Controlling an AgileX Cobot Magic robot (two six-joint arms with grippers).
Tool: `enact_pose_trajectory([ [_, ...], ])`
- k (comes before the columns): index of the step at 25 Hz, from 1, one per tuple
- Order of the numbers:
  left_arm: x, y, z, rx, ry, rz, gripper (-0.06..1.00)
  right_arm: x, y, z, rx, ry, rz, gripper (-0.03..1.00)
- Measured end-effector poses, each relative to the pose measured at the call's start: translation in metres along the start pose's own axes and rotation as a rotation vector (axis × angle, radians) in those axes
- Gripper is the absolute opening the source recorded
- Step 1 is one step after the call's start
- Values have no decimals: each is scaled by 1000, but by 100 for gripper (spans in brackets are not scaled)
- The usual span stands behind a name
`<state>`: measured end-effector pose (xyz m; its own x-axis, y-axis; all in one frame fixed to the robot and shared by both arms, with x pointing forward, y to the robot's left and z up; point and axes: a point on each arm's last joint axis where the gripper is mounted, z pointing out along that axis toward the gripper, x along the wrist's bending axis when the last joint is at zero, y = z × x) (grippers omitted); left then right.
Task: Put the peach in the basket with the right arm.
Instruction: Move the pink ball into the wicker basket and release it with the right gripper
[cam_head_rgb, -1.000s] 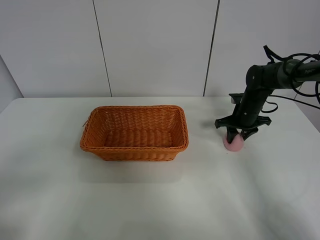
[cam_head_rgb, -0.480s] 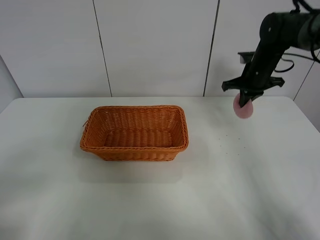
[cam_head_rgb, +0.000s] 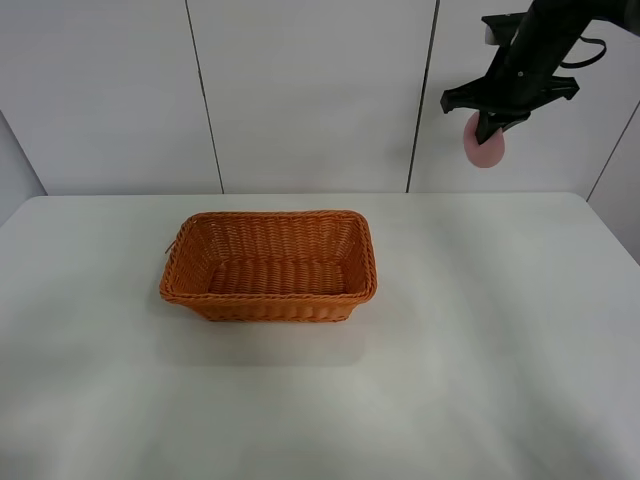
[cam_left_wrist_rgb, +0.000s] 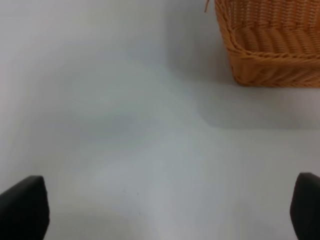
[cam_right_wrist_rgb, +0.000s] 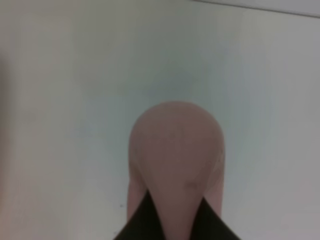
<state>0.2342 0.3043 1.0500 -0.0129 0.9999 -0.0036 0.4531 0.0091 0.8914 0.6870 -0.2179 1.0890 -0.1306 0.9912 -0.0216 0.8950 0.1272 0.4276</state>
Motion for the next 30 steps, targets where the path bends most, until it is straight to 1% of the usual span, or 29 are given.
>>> enact_pose_trajectory([
  [2, 0, 0, 0, 0, 0, 0, 99, 25, -1, -1, -2, 27, -43, -1],
  [4, 0, 0, 0, 0, 0, 0, 99, 56, -5, -4, -2, 59, -102, -1],
  [8, 0, 0, 0, 0, 0, 0, 99, 118, -18, -11, -2, 125, -220, -1],
  [11, 0, 0, 0, 0, 0, 0, 99, 158, -31, -10, 7, 162, -298, -1],
  [14, 0, 0, 0, 0, 0, 0, 99, 193, -44, 1, 20, 190, -363, -1],
  [16, 0, 0, 0, 0, 0, 0, 99, 217, -51, 17, 11, 210, -401, -1],
  [19, 0, 0, 0, 0, 0, 0, 99, 243, -59, 48, -21, 237, -436, -1],
  [21, 0, 0, 0, 0, 0, 0, 99, 254, -65, 72, -24, 243, -446, -1],
  [23, 0, 0, 0, 0, 0, 0, 99, 258, -71, 98, -3, 238, -451, 1],
  [24, 0, 0, 0, 0, 0, 0, 99, 259, -75, 109, 18, 230, -455, 4],
  [26, 0, 0, 0, 0, 0, 0, 99, 260, -81, 126, 53, 215, -462, 16],
  [29, 0, 0, 0, 0, 0, 0, 99, 260, -87, 137, 89, 205, -467, 50],
  [30, 0, 0, 0, 0, 0, 0, 99, 260, -88, 138, 94, 203, -468, 57],
])
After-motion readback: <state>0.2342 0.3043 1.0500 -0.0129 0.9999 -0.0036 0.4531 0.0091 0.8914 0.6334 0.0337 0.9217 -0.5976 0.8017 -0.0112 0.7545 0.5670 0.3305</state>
